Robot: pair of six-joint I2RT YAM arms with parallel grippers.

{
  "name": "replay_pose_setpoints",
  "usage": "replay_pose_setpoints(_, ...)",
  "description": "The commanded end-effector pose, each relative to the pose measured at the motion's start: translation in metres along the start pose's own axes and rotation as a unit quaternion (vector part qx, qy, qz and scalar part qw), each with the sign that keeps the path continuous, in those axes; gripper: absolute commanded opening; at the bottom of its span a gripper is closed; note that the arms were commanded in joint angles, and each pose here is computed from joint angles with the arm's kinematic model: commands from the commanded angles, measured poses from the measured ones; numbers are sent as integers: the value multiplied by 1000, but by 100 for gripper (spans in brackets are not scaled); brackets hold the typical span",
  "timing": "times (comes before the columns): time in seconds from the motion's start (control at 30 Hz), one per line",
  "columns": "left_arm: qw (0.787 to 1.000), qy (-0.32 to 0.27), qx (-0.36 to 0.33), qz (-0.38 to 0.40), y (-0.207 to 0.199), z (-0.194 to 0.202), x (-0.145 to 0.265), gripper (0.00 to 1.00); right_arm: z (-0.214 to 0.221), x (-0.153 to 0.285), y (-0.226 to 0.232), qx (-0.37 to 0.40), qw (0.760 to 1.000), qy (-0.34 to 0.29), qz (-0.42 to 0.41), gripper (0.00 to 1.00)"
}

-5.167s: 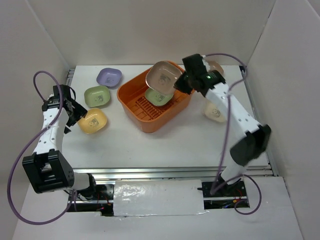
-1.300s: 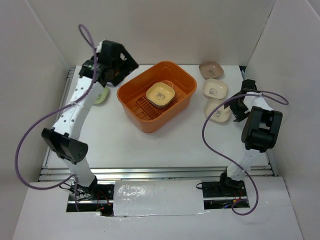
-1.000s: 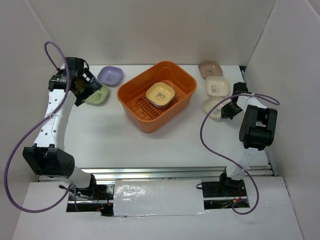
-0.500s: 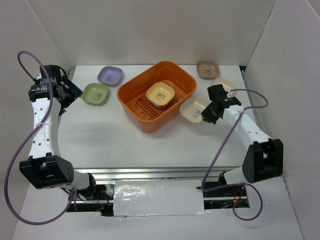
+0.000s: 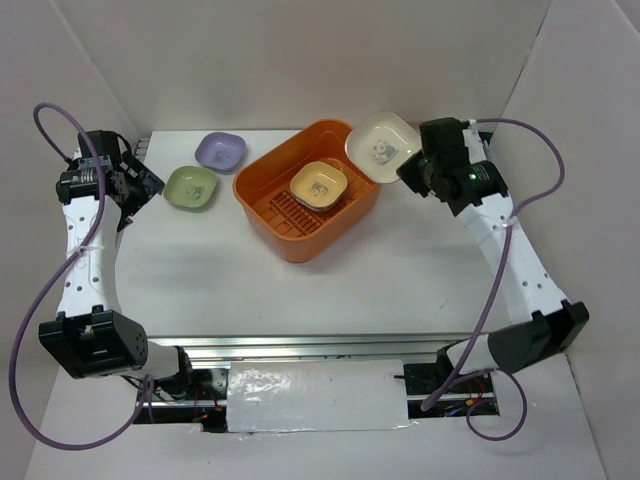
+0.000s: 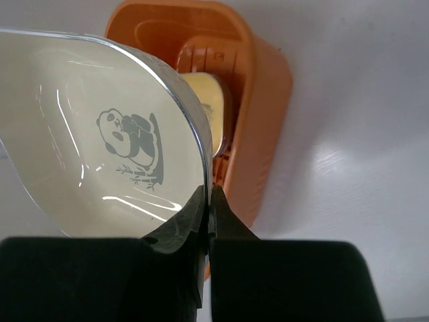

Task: Place the plates into the plastic bin on the countertop

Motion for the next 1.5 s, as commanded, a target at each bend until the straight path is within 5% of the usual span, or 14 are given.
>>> replay_pose_setpoints(0.0,1000,-8,4,6,1,-6,-5,99,7,-18,34,2,999,22,-32,0)
replay_pose_setpoints(0.27,999,9,48,-3,7,-17,-40,99,68,-117,105,13,992,127,-3,0)
replay_pose_setpoints(0.63,999,29,27,-2,-1,-20,-73,99,94,-156,112,6,989,149,13,8)
replay_pose_setpoints(0.7,999,42,23,-5,1,-16,-83,99,97,-163,112,20,987,160,9,18)
replay_pose_setpoints(0.73,999,48,17,7,0,-14,-86,99,95,-169,113,22,987,161,7,40)
replay_pose_setpoints(0.8,998,65,10,7,1,-8,-96,99,97,-171,114,48,985,165,8,50)
replay_pose_setpoints(0.87,997,81,0,11,0,-2,-104,99,92,-173,119,58,986,159,7,72)
replay_pose_setpoints(0.93,995,96,-9,17,-1,4,-110,99,81,-165,122,73,987,140,11,97)
replay_pose_setpoints(1.17,989,143,2,32,-1,33,-137,99,20,-59,157,118,979,9,-167,100)
replay_pose_setpoints(1.33,986,149,66,44,-7,44,-178,99,-5,16,156,153,933,0,-326,100)
replay_pose_setpoints(1.47,980,127,138,61,-8,47,-202,99,18,35,129,158,859,76,-482,100)
Point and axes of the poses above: each gripper's point midway between its finger pads, its own x axis back along the fingers, its own y axis along the line the jaws close on, z = x × y, the point moved 10 cm from there along x, back along the fingers, and after that the axes turned 15 degrees about x, right-handed, at the moved point
